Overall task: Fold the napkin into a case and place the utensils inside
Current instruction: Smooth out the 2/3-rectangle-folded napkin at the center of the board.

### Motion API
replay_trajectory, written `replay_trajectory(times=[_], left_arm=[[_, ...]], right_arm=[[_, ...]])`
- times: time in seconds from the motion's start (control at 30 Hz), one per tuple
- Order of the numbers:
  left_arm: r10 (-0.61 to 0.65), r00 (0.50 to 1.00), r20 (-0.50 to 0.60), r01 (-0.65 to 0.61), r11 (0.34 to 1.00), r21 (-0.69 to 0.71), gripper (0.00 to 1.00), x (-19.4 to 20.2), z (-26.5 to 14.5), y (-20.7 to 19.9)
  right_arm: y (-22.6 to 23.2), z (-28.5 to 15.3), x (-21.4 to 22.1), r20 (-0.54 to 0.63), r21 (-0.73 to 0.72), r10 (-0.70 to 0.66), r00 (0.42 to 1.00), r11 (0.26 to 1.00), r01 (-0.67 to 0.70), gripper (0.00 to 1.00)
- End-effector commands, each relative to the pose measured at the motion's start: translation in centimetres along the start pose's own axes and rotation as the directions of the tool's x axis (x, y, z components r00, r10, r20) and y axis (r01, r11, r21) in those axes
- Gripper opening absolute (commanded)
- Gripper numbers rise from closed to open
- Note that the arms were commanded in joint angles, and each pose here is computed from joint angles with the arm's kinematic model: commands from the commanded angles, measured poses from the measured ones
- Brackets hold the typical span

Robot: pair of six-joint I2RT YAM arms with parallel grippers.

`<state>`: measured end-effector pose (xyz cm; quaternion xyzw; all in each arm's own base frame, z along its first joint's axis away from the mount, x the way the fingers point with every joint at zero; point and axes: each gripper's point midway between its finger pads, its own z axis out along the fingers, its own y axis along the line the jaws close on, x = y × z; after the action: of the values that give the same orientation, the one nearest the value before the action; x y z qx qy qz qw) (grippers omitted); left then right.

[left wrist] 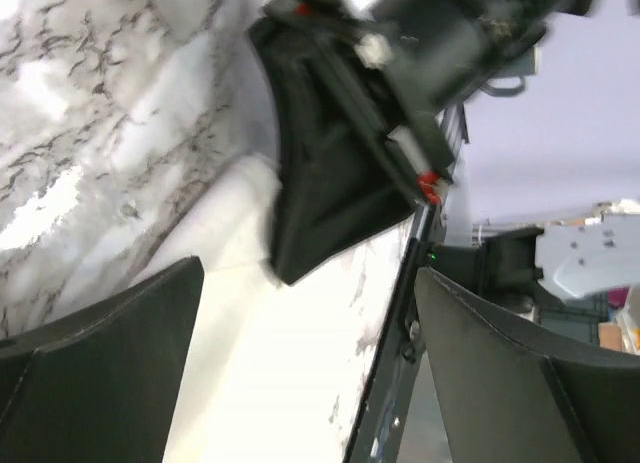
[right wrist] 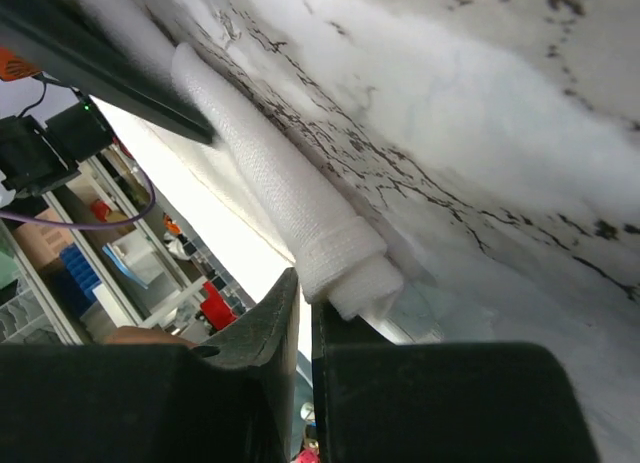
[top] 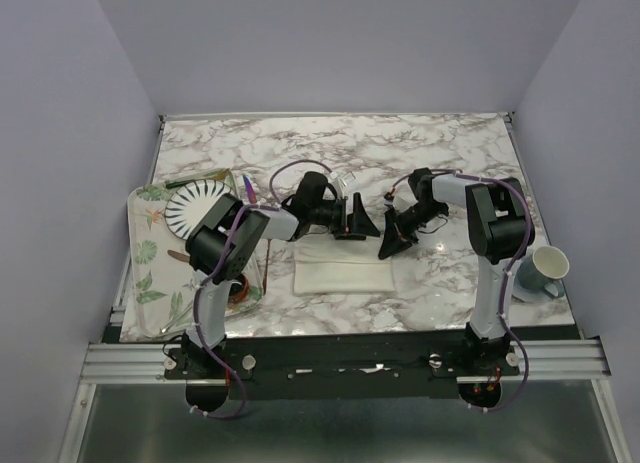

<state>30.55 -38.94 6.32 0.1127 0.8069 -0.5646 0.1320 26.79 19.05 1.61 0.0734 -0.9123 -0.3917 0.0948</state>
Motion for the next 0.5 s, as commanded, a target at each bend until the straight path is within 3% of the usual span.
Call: replay_trajectory(times=[0.0,0.17,0.47], left_arm=[[0.103,0.993,0.056,-0.105,0.994,0.035,0.99,-1.5,-3.4,-4.1],[0.002,0.998,0.058,-0.008,0.995,0.1,0.99,-0.4,-3.9,-5.2],[-0.182,0.982,0.043,0.18,0.982,0.054,0.99,1.6,-3.5,1.6]], right_arm=[[-4.2,1.2,0.7,-0.031,0.164,0.018,0.999,0.986,-0.013,0.18],[-4.3,1.1,0.9,-0.031,0.169,0.02,0.999,0.986,-0.015,0.18],[-5.0,1.0,1.2,-0.035,0.206,0.025,0.999,0.978,-0.017,0.17]])
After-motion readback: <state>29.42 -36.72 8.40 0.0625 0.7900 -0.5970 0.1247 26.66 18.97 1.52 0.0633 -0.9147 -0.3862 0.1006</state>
